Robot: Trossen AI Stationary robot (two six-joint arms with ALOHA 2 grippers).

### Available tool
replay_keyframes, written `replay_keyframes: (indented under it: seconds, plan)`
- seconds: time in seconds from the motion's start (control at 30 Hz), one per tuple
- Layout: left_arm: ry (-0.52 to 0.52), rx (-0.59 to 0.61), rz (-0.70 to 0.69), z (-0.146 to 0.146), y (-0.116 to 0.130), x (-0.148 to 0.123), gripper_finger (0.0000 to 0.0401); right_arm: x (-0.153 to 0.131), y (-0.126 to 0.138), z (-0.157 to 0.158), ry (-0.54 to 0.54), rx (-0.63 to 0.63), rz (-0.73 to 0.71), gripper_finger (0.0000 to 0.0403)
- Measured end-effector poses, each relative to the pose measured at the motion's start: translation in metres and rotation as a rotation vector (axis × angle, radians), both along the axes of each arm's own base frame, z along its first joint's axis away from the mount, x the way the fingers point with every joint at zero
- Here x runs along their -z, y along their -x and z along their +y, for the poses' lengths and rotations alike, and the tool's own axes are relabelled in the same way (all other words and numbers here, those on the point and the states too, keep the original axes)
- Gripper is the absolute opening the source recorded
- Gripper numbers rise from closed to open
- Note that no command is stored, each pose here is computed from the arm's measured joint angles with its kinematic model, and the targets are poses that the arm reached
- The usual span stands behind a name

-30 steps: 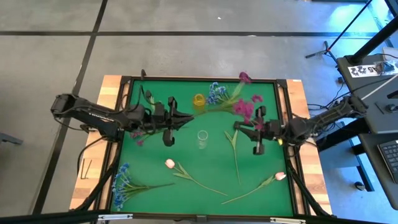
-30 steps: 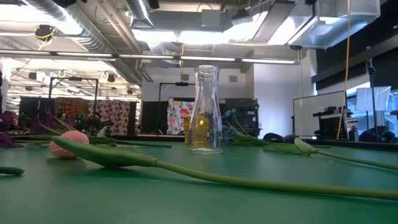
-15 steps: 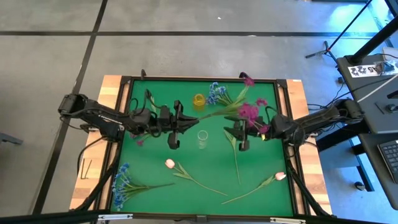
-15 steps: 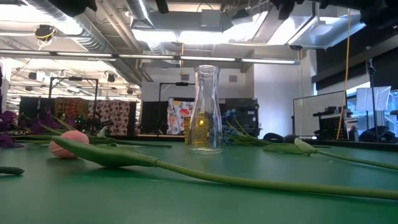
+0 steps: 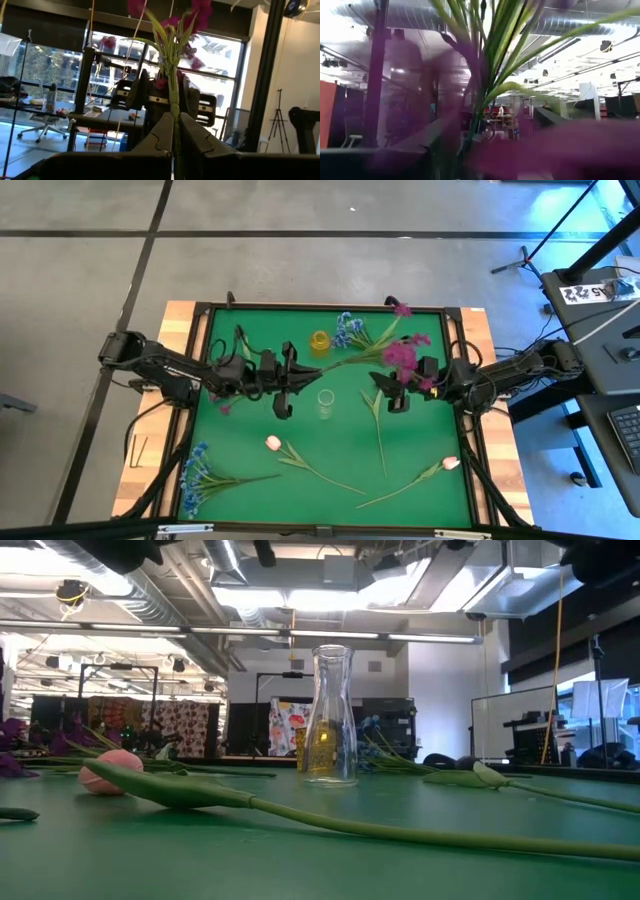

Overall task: Sort flowers into vase by color
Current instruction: Put the right purple flowers into the yellow vase

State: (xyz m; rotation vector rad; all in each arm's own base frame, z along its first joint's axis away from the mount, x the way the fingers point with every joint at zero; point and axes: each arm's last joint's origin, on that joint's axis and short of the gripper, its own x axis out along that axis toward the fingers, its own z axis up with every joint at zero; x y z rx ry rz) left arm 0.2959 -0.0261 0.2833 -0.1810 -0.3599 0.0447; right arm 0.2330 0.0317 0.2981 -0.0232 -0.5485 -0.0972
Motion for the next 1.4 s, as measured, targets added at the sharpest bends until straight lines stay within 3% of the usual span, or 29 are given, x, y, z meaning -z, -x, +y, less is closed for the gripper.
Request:
replay_keyframes:
  seconds: [0.33, 0.7, 1.1, 1.27, 1.4]
  plan:
    - [0.013, 0.006, 0.04, -0.002, -0.022, 0.01, 0.0008, 0.001, -0.027, -0.006, 0.0, -0.056, 0.064, 0.0248]
    - [0.019, 0.013, 0.051, -0.004, -0.022, 0.011, 0.0008, 0.002, -0.029, -0.005, -0.007, -0.042, 0.068, 0.0239]
    - [0.046, -0.007, 0.052, -0.003, -0.022, 0.011, 0.0008, 0.002, -0.029, -0.005, 0.003, -0.059, 0.067, 0.0083]
    - [0.045, -0.013, 0.075, -0.003, -0.022, 0.013, 0.0025, 0.003, -0.03, -0.005, 0.008, -0.06, 0.084, 0.0018]
    - [0.056, -0.041, 0.093, -0.003, -0.022, 0.015, 0.0051, 0.005, -0.031, -0.005, 0.016, -0.055, 0.112, 0.0018]
